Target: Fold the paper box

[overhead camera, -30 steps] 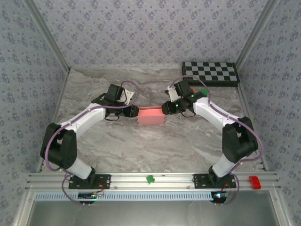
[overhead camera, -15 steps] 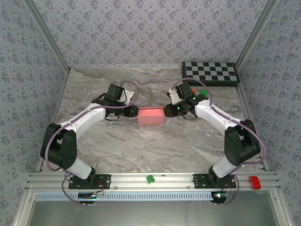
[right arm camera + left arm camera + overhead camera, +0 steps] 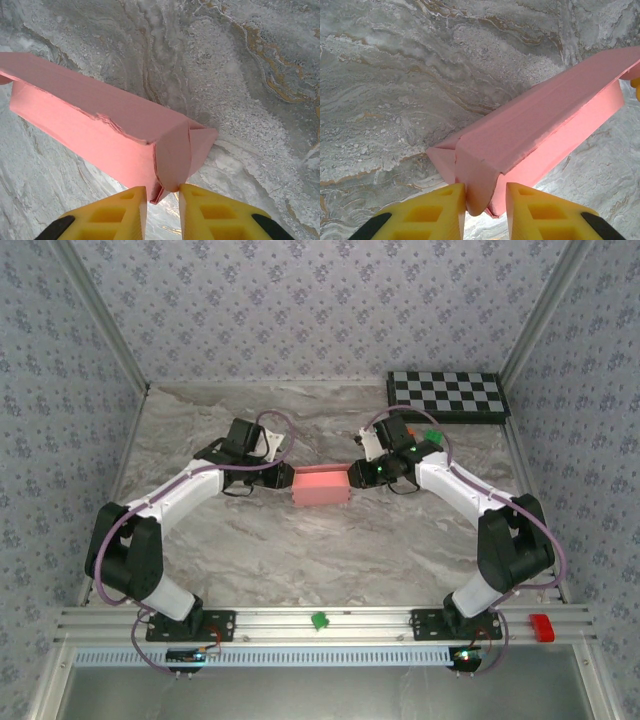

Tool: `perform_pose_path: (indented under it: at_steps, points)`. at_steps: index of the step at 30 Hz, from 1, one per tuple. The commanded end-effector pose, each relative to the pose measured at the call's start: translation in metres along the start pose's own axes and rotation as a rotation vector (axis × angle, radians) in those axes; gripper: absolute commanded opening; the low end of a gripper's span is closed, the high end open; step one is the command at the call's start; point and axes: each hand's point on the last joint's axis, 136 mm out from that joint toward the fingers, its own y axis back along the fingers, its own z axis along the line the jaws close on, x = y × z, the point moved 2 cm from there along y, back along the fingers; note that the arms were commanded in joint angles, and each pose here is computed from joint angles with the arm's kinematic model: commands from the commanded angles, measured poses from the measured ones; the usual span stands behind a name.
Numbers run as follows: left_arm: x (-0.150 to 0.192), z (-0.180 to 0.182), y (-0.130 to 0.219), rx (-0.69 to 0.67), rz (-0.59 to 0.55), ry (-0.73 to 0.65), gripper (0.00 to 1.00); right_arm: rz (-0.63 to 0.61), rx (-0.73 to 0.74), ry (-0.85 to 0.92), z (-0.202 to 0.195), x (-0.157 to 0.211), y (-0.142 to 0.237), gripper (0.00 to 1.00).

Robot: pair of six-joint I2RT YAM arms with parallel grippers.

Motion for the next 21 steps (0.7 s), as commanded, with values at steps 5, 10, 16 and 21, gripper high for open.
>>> perform_pose_path:
  at_steps: [5, 10, 16, 21]
  points:
    - [-0.0122, -0.0122, 0.0078, 0.041, -0.038, -0.016, 0.27, -0.032, -0.030, 0.000, 0.0071, -0.0090, 0.0092, 0.24]
    - [-0.0132, -0.0131, 0.0071, 0.049, -0.039, -0.018, 0.26, -0.037, -0.024, -0.002, 0.0066, -0.0118, 0.0083, 0.24]
    - [-0.0141, -0.0141, 0.0059, 0.056, -0.036, -0.019, 0.26, -0.042, -0.039, 0.000, 0.0105, -0.0159, 0.0075, 0.23]
    - [-0.0144, -0.0136, 0.0051, 0.056, -0.034, -0.018, 0.25, -0.035, -0.050, 0.001, 0.0125, -0.0145, 0.0055, 0.23]
